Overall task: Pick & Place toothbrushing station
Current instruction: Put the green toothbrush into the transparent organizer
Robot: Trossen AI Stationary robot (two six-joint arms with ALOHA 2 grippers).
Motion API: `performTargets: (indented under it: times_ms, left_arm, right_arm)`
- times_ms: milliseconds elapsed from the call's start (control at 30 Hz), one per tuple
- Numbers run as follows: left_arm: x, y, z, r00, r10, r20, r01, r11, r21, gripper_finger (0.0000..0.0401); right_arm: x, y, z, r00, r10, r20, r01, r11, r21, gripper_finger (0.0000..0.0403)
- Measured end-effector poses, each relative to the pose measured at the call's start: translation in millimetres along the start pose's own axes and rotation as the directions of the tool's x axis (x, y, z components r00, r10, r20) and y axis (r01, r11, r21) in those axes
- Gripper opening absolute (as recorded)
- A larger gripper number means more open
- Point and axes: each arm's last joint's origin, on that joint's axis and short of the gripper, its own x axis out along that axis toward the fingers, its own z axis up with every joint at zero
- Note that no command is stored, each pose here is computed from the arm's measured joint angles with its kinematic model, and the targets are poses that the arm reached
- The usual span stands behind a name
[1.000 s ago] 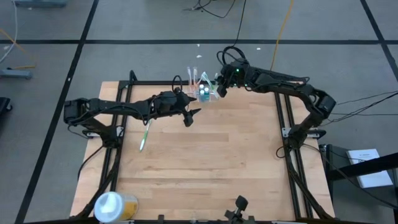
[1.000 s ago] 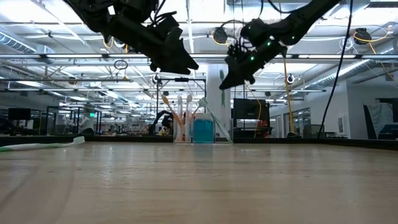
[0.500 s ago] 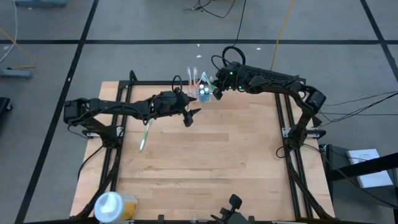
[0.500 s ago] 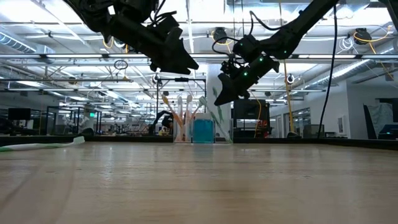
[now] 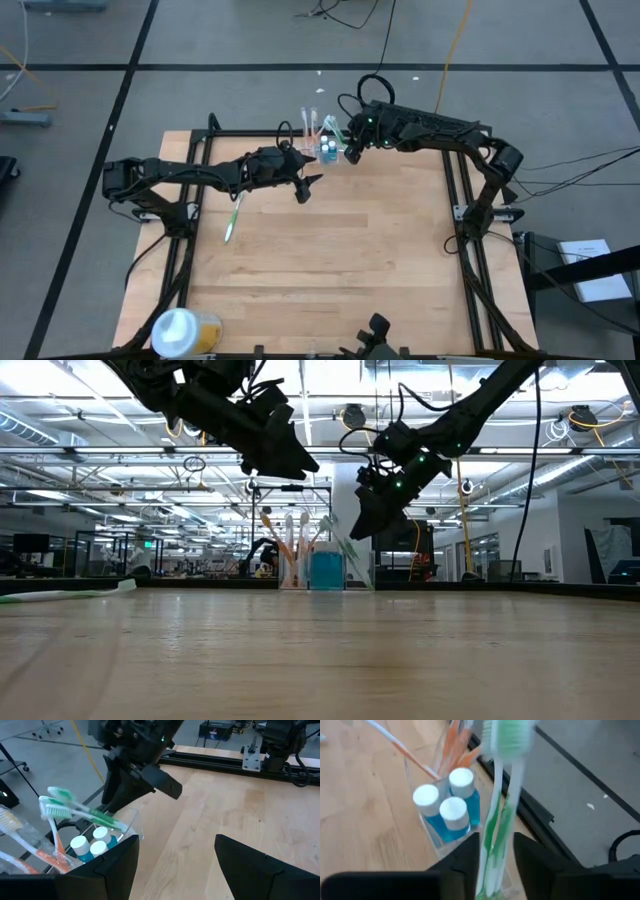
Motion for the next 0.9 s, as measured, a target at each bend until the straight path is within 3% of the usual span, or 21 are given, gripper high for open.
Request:
performTargets:
  times_ms: [167,300,500,600,700,800,900]
  left_arm:
    - [0,0,-4,0.999,0.010,-0.038,-0.011,1.000,-0.014,0.0269]
    - [-7,2,-6,0.995,0.026,-0.098,-0.029,0.999,-0.025,0.0269]
    - [-33,5,-18,0.940,0.078,-0.331,-0.120,0.987,-0.111,0.0269]
    - [-46,5,-36,0.841,0.118,-0.527,-0.234,0.959,-0.158,0.0269]
    - [-61,7,-56,0.681,0.156,-0.716,-0.384,0.908,-0.167,0.0269]
    - [-70,10,-73,0.516,0.207,-0.831,-0.561,0.815,-0.145,0.0269]
    - [-74,11,-87,0.433,0.231,-0.871,-0.678,0.720,-0.146,0.0269]
  right_arm:
    - [-14,3,8,1.000,0.003,0.022,-0.003,1.000,0.000,0.0173]
    - [-39,6,18,1.000,0.003,0.031,-0.004,1.000,0.025,0.0198]
    - [-83,24,25,0.995,0.034,0.089,-0.035,0.999,0.012,0.0205]
    - [-95,40,15,0.986,0.070,0.149,-0.068,0.998,-0.018,0.0202]
    - [-103,55,1,0.967,0.108,0.231,-0.100,0.994,-0.046,0.0199]
    - [-105,68,-18,0.938,0.149,0.312,-0.137,0.989,-0.060,0.0197]
    - [-106,78,-35,0.904,0.187,0.384,-0.171,0.982,-0.075,0.0197]
